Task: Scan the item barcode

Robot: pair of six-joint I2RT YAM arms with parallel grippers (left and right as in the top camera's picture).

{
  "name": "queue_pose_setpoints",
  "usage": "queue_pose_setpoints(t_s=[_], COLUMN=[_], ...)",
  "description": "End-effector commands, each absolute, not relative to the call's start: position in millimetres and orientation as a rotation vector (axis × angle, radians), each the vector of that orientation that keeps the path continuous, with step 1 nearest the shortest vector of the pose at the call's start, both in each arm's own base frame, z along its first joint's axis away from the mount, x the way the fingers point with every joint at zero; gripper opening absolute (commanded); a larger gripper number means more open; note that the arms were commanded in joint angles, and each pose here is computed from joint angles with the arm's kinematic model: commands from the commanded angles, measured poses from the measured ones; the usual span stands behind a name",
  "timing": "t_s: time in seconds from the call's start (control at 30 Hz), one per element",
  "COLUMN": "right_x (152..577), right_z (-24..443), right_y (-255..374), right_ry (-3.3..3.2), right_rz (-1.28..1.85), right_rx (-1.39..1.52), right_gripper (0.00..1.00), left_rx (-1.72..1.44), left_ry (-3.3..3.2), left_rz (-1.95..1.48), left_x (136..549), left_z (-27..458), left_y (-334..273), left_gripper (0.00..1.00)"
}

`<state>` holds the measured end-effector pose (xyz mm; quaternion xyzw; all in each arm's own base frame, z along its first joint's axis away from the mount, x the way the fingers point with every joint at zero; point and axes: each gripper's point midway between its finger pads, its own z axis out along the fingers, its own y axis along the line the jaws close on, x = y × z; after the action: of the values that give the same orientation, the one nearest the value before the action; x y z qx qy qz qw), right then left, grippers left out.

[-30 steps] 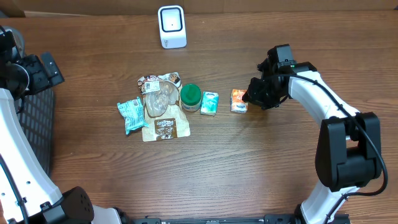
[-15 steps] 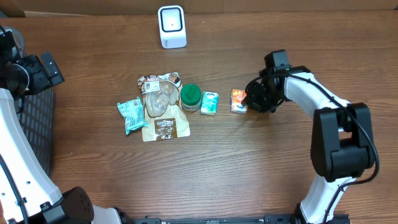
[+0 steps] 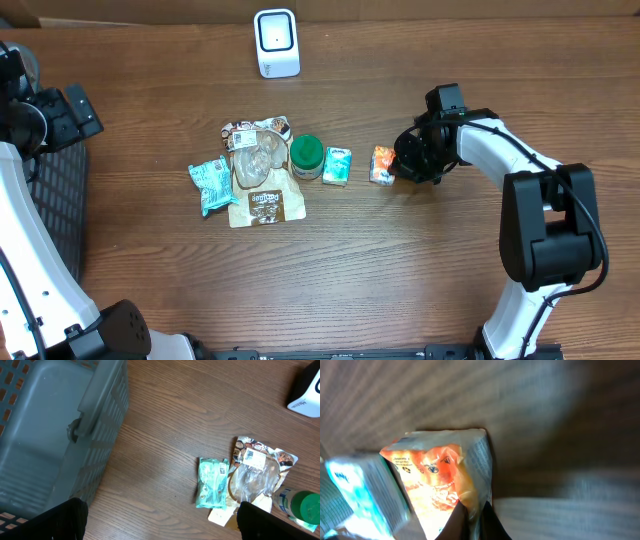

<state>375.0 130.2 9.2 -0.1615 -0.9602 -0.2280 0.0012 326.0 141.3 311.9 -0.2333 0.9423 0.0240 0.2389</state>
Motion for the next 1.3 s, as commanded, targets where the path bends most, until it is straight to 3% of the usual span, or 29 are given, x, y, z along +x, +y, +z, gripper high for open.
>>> queue_pose_setpoints(t_s=[0.0, 0.23, 0.53, 0.97, 1.27], right_x=[380, 380, 357, 346, 346], right_z=[53, 134, 218, 262, 264], right_y=[138, 148, 170, 176, 176], right_ry=[-3.06, -3.039, -2.618, -2.344, -2.321], right_rz=[-0.887, -1.292, -2.042, -2.364, -2.366], right_rx=[-0.366, -0.259, 0.141, 0.386, 0.366], right_gripper=[0.04, 0.04, 0.04, 0.04, 0.04], left_rx=[-0.613, -0.613, -0.613, -0.613, -0.613], left_ry=[2.573, 2.573, 2.573, 2.573, 2.573], left_rz=[0.086, 0.086, 0.086, 0.086, 0.086], left_x=[326, 326, 326, 326, 326], left_z=[317, 317, 317, 317, 317], left_y=[144, 144, 144, 144, 144], left_gripper=[1.0, 0.99, 1.0, 1.0, 0.99])
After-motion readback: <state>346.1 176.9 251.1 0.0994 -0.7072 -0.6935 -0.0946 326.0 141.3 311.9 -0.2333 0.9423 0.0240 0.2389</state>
